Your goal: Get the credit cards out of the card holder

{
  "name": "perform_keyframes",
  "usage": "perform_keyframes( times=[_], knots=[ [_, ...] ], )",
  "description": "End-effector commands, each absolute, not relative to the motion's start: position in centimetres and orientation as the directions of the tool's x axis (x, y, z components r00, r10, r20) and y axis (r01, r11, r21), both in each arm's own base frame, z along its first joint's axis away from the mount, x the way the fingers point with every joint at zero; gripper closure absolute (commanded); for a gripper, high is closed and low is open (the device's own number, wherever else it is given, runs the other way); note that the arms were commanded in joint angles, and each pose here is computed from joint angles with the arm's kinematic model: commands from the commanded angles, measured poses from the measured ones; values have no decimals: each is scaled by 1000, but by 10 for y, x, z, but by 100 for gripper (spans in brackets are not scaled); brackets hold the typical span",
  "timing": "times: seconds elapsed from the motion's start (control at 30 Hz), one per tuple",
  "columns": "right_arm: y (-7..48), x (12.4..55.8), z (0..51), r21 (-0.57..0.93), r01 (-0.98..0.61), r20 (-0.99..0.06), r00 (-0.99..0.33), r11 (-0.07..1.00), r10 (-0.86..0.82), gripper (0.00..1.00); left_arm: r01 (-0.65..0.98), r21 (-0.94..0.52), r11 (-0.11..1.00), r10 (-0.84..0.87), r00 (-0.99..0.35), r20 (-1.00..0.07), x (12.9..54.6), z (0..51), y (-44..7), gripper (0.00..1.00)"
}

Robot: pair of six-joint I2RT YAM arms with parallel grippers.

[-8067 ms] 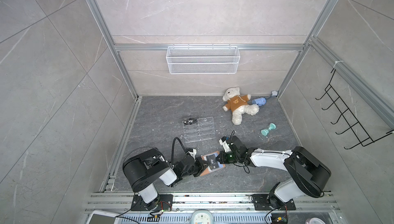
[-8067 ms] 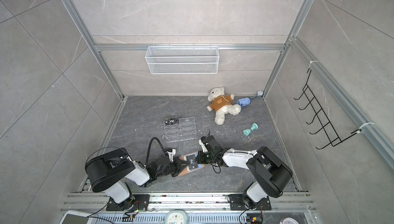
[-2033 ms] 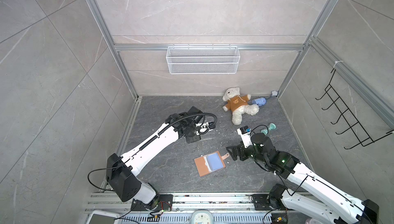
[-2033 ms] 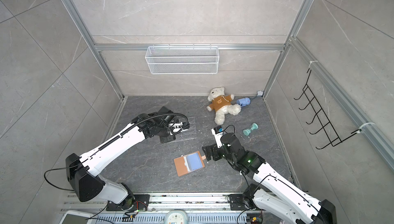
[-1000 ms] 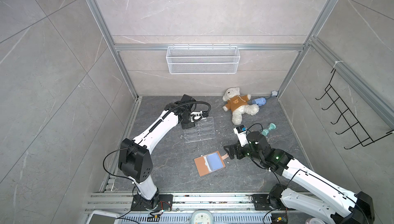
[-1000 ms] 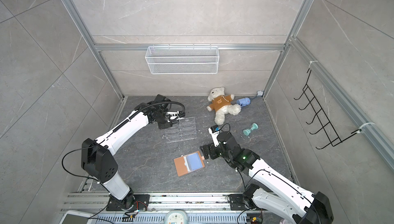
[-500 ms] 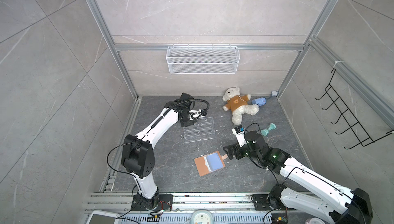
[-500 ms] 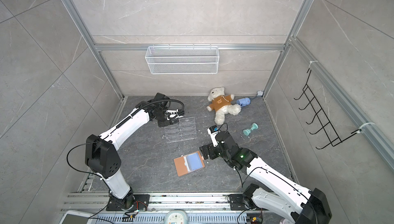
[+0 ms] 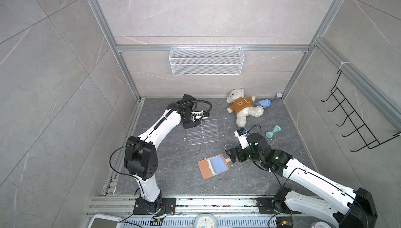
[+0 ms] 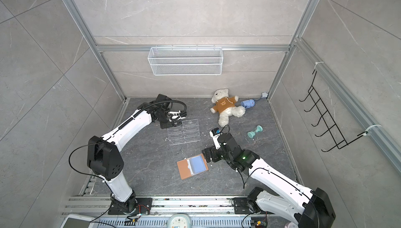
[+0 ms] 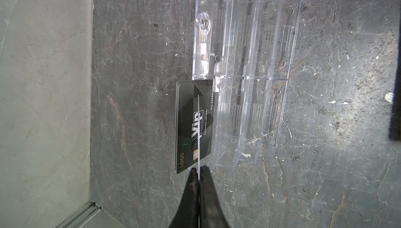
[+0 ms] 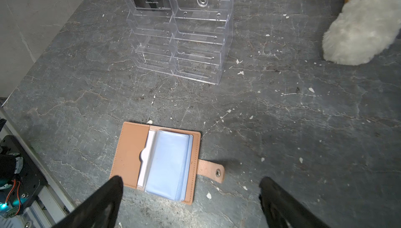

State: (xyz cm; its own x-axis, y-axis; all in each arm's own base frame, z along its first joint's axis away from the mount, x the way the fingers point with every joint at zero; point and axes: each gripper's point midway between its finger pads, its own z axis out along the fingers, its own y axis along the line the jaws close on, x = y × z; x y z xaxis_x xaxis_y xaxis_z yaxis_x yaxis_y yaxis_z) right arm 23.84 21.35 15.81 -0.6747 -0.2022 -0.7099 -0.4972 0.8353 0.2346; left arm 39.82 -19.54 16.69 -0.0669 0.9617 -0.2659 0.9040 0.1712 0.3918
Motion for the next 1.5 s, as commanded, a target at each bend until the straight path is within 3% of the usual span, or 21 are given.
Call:
perform_keyframes(
  times=[0.0,1.47],
  knots=[
    [220,242,166,239,-517,-724,-659,822,-204,0,899,406,166,955,-45,-293,409,172,-203,100],
    [220,241,158,236,-515,-705,-675,824,-220,0,917,357,179,957,-79,-278,410,149,-203,97]
  ],
)
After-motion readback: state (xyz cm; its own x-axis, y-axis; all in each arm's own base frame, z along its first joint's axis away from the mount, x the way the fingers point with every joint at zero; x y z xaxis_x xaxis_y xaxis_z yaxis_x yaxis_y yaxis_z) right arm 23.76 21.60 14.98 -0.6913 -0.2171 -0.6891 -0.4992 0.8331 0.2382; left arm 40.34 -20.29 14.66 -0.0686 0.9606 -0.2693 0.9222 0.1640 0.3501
